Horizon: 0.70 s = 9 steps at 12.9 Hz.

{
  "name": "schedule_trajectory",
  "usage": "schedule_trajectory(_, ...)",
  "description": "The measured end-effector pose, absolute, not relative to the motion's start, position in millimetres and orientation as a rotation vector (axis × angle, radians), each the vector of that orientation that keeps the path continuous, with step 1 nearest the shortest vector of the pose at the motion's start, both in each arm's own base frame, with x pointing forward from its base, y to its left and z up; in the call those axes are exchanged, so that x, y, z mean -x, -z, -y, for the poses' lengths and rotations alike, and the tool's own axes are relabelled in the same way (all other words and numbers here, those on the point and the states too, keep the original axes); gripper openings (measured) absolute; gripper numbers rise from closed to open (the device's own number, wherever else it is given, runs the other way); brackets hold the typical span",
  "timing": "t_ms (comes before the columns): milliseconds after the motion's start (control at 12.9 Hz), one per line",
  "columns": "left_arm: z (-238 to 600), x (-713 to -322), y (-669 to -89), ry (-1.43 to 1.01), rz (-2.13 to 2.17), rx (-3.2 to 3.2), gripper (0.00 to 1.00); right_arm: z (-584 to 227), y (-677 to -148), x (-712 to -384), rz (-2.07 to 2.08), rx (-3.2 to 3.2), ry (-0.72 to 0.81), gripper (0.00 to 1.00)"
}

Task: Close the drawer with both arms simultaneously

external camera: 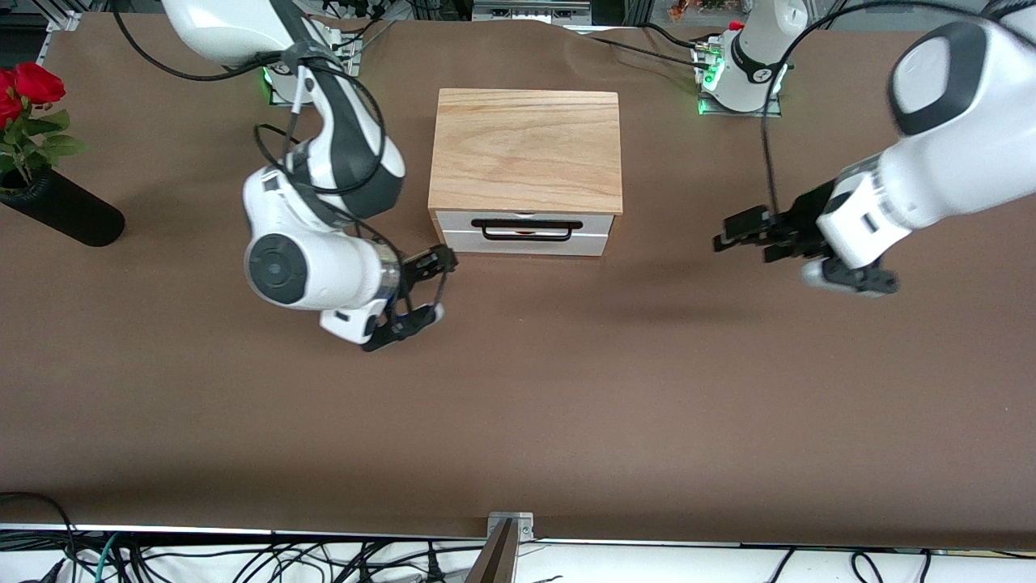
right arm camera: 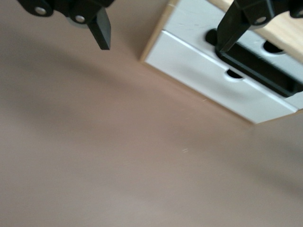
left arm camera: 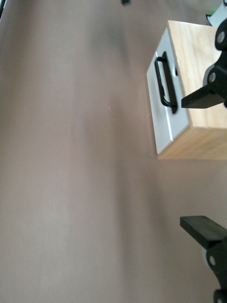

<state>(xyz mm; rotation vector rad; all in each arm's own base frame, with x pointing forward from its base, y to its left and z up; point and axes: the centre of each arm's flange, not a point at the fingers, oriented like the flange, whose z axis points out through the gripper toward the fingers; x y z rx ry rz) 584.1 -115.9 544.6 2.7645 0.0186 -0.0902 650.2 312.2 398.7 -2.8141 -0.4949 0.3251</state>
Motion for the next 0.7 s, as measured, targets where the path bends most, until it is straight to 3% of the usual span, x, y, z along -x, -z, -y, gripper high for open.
schedule_trajectory(310,80,-541,-598,0.088,0.037,-2.991,1.0,-227,-432,-679,0.343,2.911,-0.246,1.0)
schedule_trajectory(697,-4,-533,-608,0.105,-0.149,-3.101,1.0,-107,-522,-676,0.11,2.986,-0.165,1.0)
